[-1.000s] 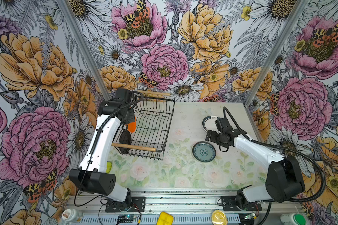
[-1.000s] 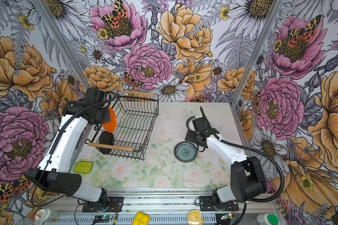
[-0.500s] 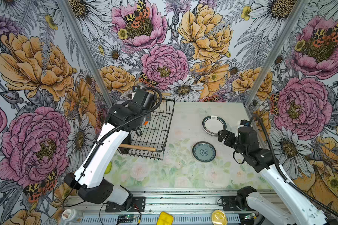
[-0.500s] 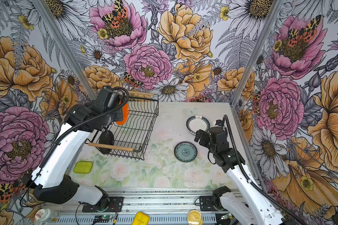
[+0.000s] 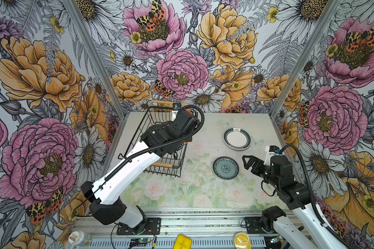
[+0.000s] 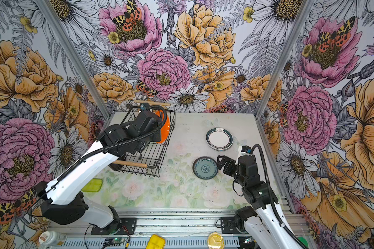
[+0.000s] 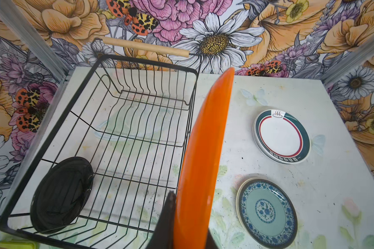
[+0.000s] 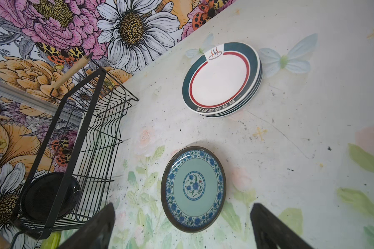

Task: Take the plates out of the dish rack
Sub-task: 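Lift the orange plate with the left gripper while the right opens and withdraws, then carry the orange plate toward the right gripper and grasp its rim with the right gripper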

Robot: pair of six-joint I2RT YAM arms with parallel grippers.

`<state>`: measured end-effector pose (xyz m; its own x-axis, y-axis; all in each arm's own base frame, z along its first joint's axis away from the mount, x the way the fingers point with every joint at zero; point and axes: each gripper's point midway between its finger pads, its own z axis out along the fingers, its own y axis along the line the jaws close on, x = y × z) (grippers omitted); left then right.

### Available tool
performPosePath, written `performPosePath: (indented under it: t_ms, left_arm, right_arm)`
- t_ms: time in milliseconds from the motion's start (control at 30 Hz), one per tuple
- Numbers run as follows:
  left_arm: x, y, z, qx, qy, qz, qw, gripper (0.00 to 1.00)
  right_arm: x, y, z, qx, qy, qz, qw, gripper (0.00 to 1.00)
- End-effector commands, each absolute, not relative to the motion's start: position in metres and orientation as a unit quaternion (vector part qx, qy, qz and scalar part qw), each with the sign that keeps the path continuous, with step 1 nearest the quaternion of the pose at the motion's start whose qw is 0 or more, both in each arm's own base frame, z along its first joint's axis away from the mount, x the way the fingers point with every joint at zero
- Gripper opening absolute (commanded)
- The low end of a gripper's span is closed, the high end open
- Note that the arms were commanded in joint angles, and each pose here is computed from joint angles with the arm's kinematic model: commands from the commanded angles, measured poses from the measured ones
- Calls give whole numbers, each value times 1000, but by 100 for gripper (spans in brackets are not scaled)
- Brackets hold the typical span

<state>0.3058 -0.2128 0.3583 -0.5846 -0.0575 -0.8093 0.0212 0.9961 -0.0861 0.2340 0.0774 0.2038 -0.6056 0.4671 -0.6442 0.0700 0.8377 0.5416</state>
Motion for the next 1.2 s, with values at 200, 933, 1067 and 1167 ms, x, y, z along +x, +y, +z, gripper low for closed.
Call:
performPosePath:
  t_ms: [200,933,1067,1167]
  left_arm:
    - [303,-256,358,-31,865,-201,459,0]
    - [355,-317,290,-106,805,-472,342,0]
    - [363,-331,281,-105,801,-497,316,0]
    - [370,-337,276,-106,798,-510,302,0]
  right_arm:
    - [235,108,213,117,839,334,414,99]
    - [319,180,265,2,721,511,468,99]
    - [335,187,272,-2,707,527,472,99]
    - [341,191,281,-8,695,538,477,99]
